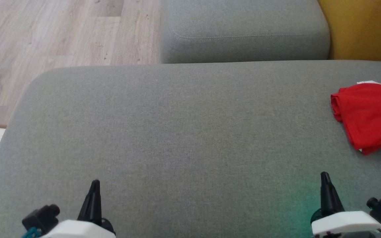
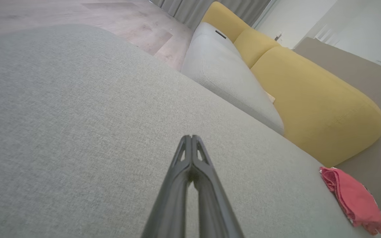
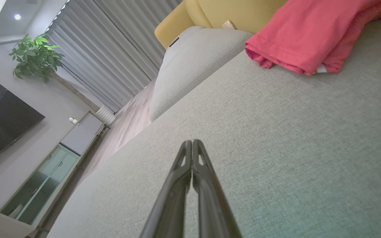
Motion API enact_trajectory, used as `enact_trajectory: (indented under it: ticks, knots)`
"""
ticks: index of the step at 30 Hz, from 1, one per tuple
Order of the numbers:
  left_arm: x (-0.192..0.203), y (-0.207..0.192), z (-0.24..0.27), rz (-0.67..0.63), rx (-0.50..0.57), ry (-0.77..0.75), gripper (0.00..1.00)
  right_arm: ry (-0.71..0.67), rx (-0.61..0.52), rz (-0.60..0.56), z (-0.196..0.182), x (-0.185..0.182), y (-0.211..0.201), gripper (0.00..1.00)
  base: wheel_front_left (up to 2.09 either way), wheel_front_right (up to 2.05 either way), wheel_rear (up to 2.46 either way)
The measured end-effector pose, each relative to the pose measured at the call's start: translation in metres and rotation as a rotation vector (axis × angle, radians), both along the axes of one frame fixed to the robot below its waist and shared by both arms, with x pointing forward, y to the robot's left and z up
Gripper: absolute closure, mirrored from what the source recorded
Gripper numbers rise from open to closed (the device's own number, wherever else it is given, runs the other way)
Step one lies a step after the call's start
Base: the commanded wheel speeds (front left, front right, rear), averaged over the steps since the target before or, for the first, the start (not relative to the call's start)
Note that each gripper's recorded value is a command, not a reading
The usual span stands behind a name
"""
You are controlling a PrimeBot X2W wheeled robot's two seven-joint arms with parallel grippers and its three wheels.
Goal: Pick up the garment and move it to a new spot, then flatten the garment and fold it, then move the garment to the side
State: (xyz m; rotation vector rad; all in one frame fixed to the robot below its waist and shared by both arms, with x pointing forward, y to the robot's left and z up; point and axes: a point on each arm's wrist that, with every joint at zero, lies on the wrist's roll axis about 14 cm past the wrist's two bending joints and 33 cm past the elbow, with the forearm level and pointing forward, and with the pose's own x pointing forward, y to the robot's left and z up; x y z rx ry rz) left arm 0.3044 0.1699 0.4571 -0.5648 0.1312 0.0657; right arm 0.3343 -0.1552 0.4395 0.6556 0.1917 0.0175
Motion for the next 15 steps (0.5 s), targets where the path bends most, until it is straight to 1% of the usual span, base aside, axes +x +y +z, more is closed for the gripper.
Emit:
enact_trajectory:
  ticks: [15]
  knots:
    - [0.0096, 0.0051, -0.0042, 0.026, -0.180, 0.027, 1.00, 0.025, 0.163, -0.059, 0.0004, 0.0048, -0.0089, 1.00, 0.00, 0.00, 0.00]
